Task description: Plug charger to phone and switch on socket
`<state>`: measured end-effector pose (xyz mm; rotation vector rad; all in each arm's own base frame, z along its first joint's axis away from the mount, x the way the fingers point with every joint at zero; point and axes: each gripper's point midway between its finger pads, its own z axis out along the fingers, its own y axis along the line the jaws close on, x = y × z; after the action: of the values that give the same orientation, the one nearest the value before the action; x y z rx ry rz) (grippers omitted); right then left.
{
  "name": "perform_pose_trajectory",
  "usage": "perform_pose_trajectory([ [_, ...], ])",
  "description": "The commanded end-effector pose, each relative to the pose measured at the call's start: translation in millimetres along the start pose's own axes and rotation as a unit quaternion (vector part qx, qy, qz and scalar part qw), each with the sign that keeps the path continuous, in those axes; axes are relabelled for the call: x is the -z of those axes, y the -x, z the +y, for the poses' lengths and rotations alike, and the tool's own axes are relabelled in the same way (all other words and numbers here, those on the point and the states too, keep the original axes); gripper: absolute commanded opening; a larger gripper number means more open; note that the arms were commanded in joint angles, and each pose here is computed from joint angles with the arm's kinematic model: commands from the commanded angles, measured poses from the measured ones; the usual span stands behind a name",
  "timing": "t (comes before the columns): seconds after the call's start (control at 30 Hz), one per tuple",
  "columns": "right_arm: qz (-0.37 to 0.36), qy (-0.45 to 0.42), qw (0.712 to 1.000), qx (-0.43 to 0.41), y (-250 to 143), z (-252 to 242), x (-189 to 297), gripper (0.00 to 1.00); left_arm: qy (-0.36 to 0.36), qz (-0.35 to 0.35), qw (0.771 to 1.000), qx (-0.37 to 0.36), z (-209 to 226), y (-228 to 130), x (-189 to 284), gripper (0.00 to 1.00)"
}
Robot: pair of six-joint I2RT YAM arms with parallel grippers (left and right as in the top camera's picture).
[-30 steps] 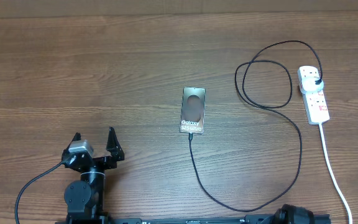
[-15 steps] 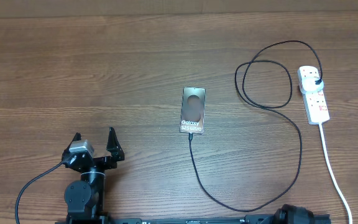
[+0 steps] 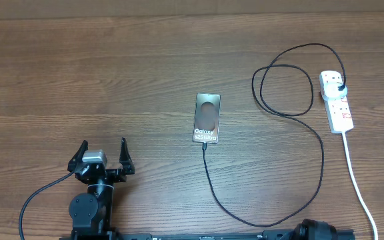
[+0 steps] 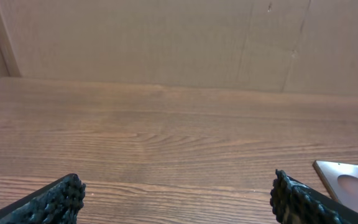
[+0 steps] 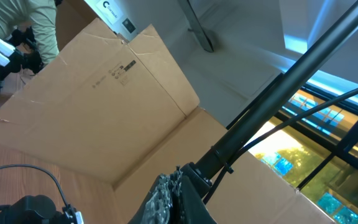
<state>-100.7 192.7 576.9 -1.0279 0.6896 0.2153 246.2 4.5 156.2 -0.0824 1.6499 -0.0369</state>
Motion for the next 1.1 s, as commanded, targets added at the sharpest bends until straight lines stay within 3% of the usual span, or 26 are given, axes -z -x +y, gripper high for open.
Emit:
perform_pose_trajectory([
  [0.0,0.000,-0.002,1.000,0.002,1,6,2,0.04,-0.006,-0.002,1.000,-0.012,-2,0,0,0.99],
  [0.2,-0.010,0.013,1.000,0.002,1,20,12,0.04,-0.006,-0.002,1.000,-0.012,-2,0,0,1.00],
  [0.33,-0.034,0.025,0.998,0.048,-1,32,30,0.04,-0.006,-0.002,1.000,-0.012,-2,0,0,1.00],
  [0.53,-0.072,-0.035,0.994,0.072,7,39,57,0.04,-0.006,-0.002,1.000,-0.012,-2,0,0,1.00],
  [1.07,-0.115,-0.030,0.989,0.087,26,63,87,0.04,0.024,-0.005,1.000,-0.010,13,1,0,1.00],
])
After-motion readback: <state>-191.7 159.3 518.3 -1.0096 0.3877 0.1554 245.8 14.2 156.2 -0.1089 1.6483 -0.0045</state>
